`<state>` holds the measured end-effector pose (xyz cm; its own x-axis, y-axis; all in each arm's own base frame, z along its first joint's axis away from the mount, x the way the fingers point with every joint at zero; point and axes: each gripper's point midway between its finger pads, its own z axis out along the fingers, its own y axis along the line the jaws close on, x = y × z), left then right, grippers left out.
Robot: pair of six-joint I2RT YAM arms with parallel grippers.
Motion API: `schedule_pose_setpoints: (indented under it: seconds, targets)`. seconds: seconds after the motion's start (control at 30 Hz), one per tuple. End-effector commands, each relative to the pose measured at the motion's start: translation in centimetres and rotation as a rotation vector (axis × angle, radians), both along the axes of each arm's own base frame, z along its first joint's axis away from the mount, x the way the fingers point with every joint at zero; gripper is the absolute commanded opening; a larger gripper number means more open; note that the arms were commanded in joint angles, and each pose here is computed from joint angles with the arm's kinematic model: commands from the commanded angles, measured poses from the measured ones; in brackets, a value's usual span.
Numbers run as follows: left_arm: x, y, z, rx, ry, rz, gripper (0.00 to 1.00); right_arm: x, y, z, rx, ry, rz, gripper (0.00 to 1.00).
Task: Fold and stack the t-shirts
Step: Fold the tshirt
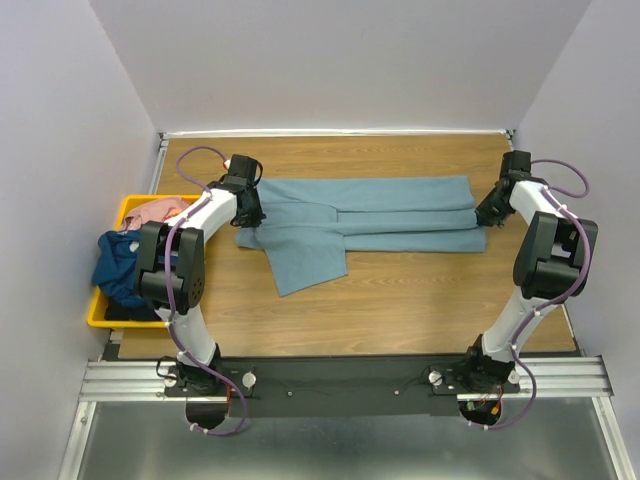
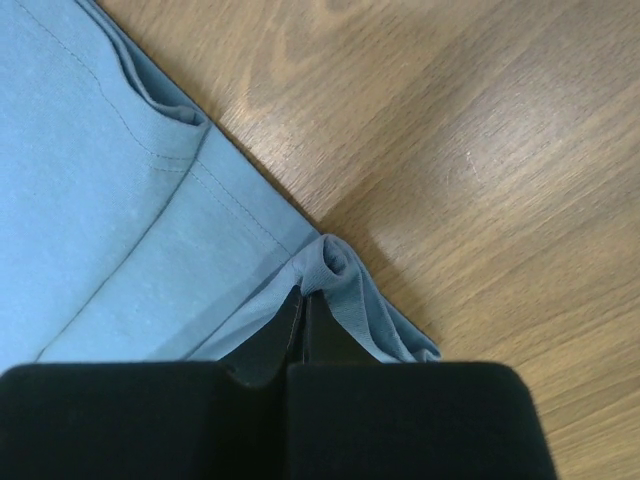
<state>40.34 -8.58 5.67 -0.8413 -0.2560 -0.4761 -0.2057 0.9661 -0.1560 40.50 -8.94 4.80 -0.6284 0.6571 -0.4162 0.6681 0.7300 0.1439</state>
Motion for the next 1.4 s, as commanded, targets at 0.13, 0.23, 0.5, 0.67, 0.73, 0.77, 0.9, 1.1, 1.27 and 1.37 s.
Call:
schedule_pose_setpoints:
  seconds: [0.13,0.23,0.5,0.67,0.73,0.77,0.9,1.1,1.27,1.37]
  targets:
    - [0.1,2.6,-1.1,0.065,-0.019,0.088,0.02,2.0,-0.5,0.5,-0.010,-0.054,0.014,0.01]
    - [0.2,2.5,-1.2,0.051,-0.036,0.106,0.02,2.3,-0.3,0.3,-0.002,-0.054,0.023,0.02]
    - [0.0,2.7,-0.4,0.044,-0.065,0.133,0.26,2.8,0.6,0.3,0.026,-0.060,0.076,0.20]
    - [-0.3,2.7,2.7,0.025,-0.138,0.145,0.57,3.0,1.4,2.8,0.013,-0.116,0.111,0.45]
    - [-0.9,2.9,3.4,0.032,-0.154,0.162,0.59,2.9,1.7,4.8,-0.006,-0.158,0.128,0.52]
    - [-1.1,2.9,4.7,0.031,-0.187,0.168,0.62,2.3,2.0,4.8,-0.006,-0.154,0.133,0.56]
    - [-4.4,0.8,5.4,0.046,-0.193,0.124,0.71,0.3,3.9,6.7,-0.001,-0.194,0.168,0.70]
    - [-10.2,-5.3,3.3,0.011,-0.093,-0.043,0.71,-3.8,9.0,7.0,0.042,-0.210,0.299,0.84]
    - [-13.0,-7.6,0.0,0.058,0.006,-0.114,0.71,-6.2,10.8,7.1,0.080,-0.235,0.359,0.87]
    - [-13.9,-8.0,-1.4,0.088,0.051,-0.138,0.67,-7.4,11.6,7.4,0.100,-0.263,0.382,0.88]
